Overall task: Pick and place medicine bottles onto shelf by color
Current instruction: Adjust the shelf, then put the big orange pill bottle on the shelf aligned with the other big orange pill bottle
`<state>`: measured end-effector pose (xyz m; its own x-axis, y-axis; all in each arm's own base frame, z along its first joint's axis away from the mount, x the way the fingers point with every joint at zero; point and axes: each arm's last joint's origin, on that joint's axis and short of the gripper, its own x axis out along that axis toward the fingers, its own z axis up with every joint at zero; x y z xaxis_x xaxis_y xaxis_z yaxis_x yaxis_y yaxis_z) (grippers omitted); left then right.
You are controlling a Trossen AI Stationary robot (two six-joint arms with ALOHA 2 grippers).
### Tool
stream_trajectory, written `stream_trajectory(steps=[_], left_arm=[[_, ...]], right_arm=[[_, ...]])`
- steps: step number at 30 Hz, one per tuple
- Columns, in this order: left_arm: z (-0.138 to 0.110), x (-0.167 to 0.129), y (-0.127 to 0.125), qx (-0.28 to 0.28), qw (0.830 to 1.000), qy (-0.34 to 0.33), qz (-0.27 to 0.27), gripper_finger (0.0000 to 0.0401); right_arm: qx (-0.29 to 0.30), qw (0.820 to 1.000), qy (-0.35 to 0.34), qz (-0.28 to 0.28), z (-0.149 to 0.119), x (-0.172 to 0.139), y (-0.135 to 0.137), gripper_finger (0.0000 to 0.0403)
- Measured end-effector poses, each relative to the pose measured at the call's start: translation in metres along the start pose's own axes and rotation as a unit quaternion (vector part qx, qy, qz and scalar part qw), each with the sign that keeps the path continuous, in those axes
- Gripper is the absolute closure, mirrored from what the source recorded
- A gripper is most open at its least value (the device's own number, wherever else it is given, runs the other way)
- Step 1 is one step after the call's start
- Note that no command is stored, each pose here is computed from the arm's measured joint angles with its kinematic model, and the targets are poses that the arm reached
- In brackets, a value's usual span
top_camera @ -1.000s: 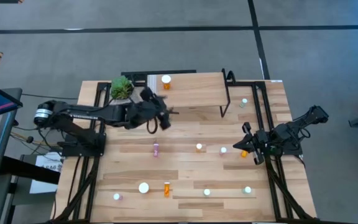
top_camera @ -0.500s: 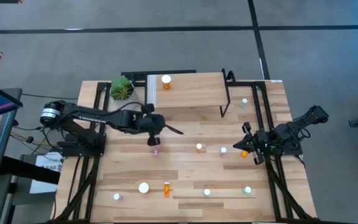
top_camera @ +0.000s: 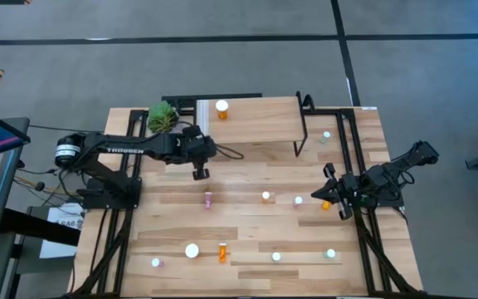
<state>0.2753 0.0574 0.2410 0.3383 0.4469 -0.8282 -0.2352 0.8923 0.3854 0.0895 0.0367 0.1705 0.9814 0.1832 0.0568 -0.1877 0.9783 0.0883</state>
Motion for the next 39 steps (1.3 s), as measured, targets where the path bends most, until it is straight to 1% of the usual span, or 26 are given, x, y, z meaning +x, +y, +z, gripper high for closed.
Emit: stream_trajectory(steps=[7,18,27,33,39], left_arm=[[-0.001,0.005,0.013,-0.002,1.000,0.006,0.002,0.0375],[-0.005,0.012,0.031,-0.028,0.999,0.019,0.018,0.0375],[-0.006,0.013,0.034,-0.036,0.999,0.019,0.015,0.0375],[-0.003,0.008,0.022,-0.031,0.999,0.010,0.006,0.0375],[0.002,-0.003,-0.008,-0.014,0.999,-0.011,-0.039,0.0375]], right_arm=[[0.000,1.000,0.000,0.000,0.000,0.000,0.000,0.0370],[0.000,1.000,0.000,0.000,0.000,0.000,0.000,0.0370],[0.000,1.000,0.000,0.000,0.000,0.000,0.000,0.0370],[0.000,1.000,0.000,0.000,0.000,0.000,0.000,0.0370],[0.000,1.000,0.000,0.000,0.000,0.000,0.000,0.0370]])
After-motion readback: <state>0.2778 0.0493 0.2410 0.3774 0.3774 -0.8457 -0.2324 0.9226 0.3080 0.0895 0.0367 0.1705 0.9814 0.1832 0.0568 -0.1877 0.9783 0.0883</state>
